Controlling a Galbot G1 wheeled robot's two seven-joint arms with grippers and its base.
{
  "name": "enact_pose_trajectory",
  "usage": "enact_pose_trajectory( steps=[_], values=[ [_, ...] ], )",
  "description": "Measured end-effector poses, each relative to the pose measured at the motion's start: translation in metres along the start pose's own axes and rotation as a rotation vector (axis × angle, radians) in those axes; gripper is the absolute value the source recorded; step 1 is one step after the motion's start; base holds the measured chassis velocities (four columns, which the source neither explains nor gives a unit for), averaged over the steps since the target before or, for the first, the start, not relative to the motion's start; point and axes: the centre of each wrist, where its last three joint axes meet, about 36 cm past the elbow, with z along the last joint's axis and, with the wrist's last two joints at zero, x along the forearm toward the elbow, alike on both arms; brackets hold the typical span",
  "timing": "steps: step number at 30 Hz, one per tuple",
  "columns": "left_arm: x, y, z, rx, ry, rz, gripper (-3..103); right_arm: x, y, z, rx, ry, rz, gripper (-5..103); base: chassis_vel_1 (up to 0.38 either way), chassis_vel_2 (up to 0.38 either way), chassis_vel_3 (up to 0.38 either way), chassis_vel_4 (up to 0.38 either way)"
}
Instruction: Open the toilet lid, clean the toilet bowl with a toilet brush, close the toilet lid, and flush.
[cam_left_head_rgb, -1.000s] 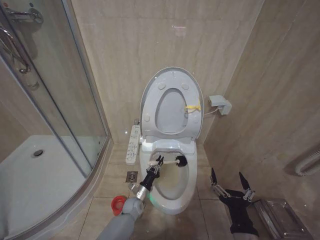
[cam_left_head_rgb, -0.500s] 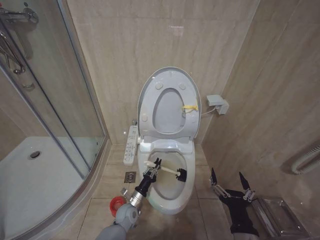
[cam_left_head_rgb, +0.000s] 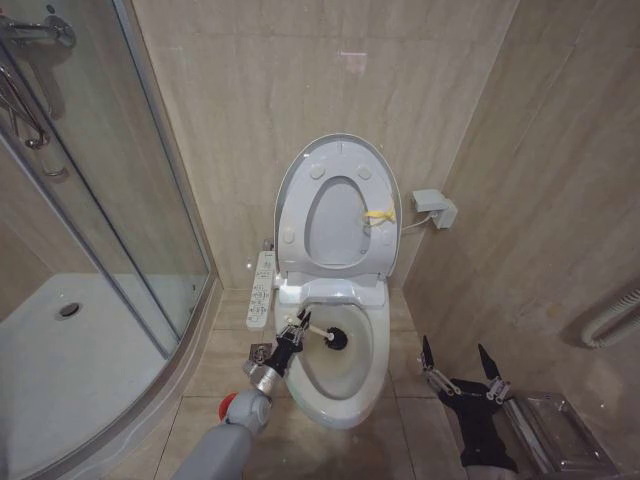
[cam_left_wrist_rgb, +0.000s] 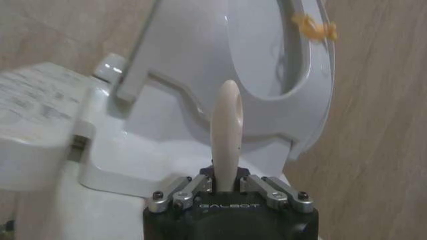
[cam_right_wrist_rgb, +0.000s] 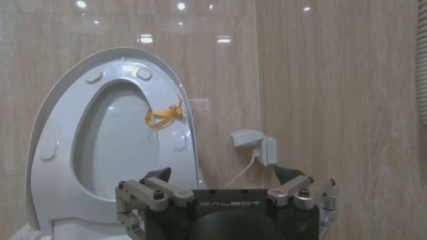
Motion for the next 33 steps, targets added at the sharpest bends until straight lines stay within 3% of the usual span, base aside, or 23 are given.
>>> enact_pose_trajectory(
  steps=[5,6,7,8,11,16,24,26,29,30,31,33],
  values=[
    [-0.032,-0.009,0.016,-0.005,0.024,0.029,18,0.0,0.0,0.0,0.0,0.0,0.001,100,0.0,0.0,0.0,0.0],
    [-0.034,-0.01,0.018,0.019,0.022,0.021,18,0.0,0.0,0.0,0.0,0.0,0.0,100,0.0,0.0,0.0,0.0],
    [-0.037,-0.015,0.018,0.081,0.007,0.005,18,0.0,0.0,0.0,0.0,0.0,0.0,100,0.0,0.0,0.0,0.0],
    [-0.037,-0.015,0.018,0.081,0.007,0.005,18,0.0,0.0,0.0,0.0,0.0,0.0,100,0.0,0.0,0.0,0.0],
    [-0.033,-0.034,0.008,0.263,-0.048,-0.029,18,0.0,0.0,0.0,0.0,0.0,0.0,100,0.0,0.0,0.0,0.0],
    [-0.014,-0.036,-0.007,0.339,-0.078,-0.037,19,0.0,0.0,0.0,0.0,0.0,0.0,100,0.0,0.0,0.0,0.0],
    [-0.005,-0.046,-0.023,0.402,-0.09,-0.039,19,0.0,0.0,0.0,0.0,0.0,0.0,100,0.0,0.0,0.0,0.0],
    [-0.004,-0.046,-0.022,0.382,-0.074,-0.037,19,0.0,0.0,0.0,0.0,0.0,0.0,100,0.0,0.0,0.0,0.0],
    [0.004,-0.034,-0.005,0.21,0.029,-0.013,19,0.0,0.0,0.0,0.0,0.0,0.0,100,0.0,0.0,0.0,0.0],
    [0.004,-0.034,-0.005,0.21,0.029,-0.013,19,0.0,0.0,0.0,0.0,0.0,0.0,100,0.0,0.0,0.0,0.0],
    [0.007,-0.031,0.0,0.148,0.062,0.004,19,0.0,0.0,0.0,0.0,0.0,0.0,100,0.0,0.0,0.0,0.0],
    [0.008,-0.029,0.001,0.094,0.084,0.021,18,0.0,0.0,0.0,0.0,0.0,0.0,100,0.0,0.0,0.0,0.0]
  ],
)
